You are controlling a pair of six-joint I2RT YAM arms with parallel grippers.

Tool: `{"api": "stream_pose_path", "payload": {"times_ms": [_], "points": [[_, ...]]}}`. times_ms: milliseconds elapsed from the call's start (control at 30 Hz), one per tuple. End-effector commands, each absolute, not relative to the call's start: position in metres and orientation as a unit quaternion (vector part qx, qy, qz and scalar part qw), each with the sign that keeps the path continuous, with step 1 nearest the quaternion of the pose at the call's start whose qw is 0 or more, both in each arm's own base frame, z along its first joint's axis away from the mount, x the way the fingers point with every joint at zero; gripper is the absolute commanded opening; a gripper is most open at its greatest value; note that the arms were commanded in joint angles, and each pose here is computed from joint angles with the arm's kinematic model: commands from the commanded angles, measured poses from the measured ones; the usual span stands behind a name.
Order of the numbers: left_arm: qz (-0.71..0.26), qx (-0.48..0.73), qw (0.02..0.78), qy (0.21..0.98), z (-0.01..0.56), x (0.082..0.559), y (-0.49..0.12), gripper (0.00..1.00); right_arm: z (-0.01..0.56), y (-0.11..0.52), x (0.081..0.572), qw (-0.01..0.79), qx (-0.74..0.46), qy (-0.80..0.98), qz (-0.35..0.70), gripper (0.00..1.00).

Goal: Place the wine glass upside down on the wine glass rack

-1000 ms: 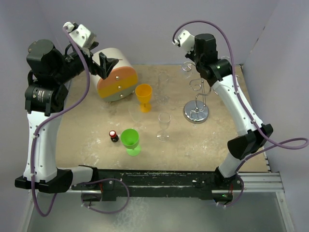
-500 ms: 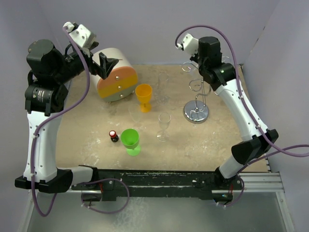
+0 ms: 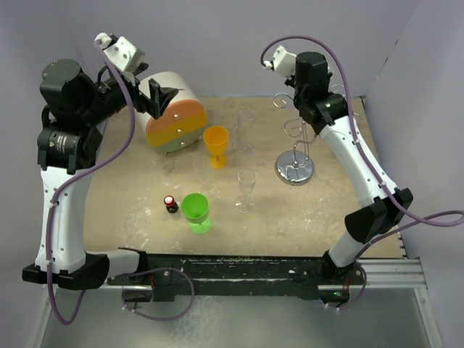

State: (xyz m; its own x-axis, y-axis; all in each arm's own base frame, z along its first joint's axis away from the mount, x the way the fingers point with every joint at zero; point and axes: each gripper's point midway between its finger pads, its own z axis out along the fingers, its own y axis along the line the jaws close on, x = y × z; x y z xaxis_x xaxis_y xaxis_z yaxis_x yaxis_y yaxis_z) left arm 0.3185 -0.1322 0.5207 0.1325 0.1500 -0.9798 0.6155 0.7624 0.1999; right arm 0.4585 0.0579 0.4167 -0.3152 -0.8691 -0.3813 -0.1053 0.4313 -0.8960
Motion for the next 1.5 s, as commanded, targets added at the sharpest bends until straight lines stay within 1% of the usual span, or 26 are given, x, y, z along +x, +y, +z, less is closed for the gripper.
{"api": "stream_pose_path", "payload": {"times_ms": [0, 200, 667, 1467], "points": [[-0.159, 0.309, 0.710, 0.613, 0.537, 0.309, -0.129, 0.99, 0.449, 0.049, 0.462, 0.501, -0.302, 0.679, -0.443, 0.00], [-0.162, 0.310, 0.711, 0.609, 0.539, 0.307, -0.130, 0.99, 0.455, 0.048, 0.467, 0.506, -0.290, 0.672, -0.456, 0.00], [-0.165, 0.313, 0.713, 0.606, 0.541, 0.304, -0.131, 0.99, 0.443, 0.055, 0.479, 0.496, -0.307, 0.671, -0.458, 0.00], [-0.174, 0.321, 0.708, 0.604, 0.538, 0.301, -0.135, 0.99, 0.409, 0.086, 0.489, 0.482, -0.339, 0.690, -0.421, 0.00]]}}
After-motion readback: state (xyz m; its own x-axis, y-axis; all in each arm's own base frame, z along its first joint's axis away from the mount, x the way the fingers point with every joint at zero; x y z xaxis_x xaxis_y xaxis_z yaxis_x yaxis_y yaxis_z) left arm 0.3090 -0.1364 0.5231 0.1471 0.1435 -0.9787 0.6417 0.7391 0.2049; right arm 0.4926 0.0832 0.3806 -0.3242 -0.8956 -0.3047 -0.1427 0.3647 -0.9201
